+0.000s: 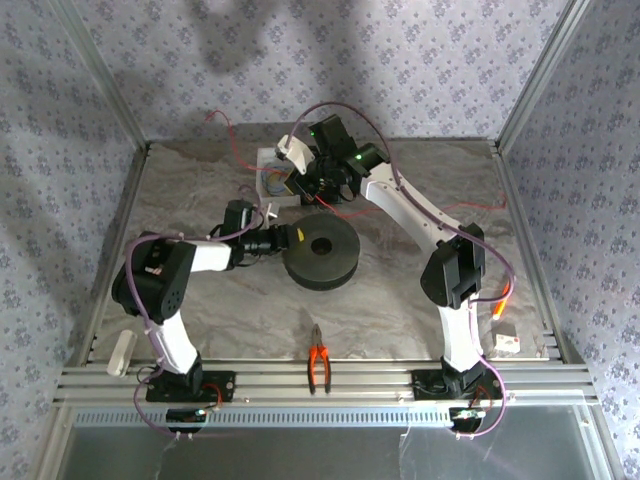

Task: Wrap the cables

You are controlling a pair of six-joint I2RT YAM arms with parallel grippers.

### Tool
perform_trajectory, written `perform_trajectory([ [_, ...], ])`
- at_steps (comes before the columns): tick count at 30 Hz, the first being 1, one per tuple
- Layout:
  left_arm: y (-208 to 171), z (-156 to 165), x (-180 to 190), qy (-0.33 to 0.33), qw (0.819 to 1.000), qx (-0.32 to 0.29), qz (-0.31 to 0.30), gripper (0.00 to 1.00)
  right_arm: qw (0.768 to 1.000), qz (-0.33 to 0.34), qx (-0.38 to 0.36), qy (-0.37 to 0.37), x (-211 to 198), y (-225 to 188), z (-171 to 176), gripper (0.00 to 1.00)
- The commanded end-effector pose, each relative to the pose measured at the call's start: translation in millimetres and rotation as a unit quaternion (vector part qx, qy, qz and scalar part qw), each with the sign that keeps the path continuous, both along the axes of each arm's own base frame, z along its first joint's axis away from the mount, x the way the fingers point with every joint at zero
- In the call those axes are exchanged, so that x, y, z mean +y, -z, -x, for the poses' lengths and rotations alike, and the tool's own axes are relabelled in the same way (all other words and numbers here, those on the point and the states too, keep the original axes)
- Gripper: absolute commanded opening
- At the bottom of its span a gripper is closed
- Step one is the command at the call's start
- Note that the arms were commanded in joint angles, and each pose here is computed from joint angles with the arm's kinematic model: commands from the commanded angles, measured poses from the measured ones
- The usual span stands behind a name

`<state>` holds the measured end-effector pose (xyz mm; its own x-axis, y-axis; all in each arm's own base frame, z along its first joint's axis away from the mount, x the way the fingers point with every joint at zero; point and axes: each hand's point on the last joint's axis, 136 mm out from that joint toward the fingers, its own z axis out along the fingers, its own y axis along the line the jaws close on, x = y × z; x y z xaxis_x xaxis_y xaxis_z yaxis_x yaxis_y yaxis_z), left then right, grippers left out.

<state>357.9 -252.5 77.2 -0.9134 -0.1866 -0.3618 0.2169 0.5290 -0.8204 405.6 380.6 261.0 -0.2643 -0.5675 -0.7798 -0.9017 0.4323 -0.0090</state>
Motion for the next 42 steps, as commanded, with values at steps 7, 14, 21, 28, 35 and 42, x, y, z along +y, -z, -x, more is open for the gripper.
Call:
perform_trajectory([
  [7,-34.9,4.8,29.1,-0.008,0.997,-0.050,-0.058,0.00,1.000,-0.011,-0.001,-0.001,2.7,-12.4,2.9,0.00],
  [14,-87.4,24.4,89.4,-0.041,0.957,-0.098,-0.269,0.00,1.000,-0.024,-0.006,-0.004,7.0,-18.8,2.6,0.00],
  [21,-119.4,26.4,150.8,-0.126,0.891,-0.106,-0.422,0.00,0.999,-0.033,-0.003,-0.009,14.2,-19.9,2.9,0.00],
  [28,-107.8,13.6,167.5,-0.172,0.864,-0.102,-0.462,0.00,1.000,-0.026,0.001,-0.009,15.4,-13.8,6.1,0.00],
  [35,-105.5,0.3,164.7,-0.175,0.861,-0.099,-0.467,0.00,1.000,-0.023,0.004,-0.007,14.4,-10.3,5.9,0.00],
  [42,-113.3,-2.9,164.2,-0.169,0.858,-0.105,-0.473,0.20,1.000,-0.018,0.007,-0.003,13.4,-5.3,4.8,0.00],
])
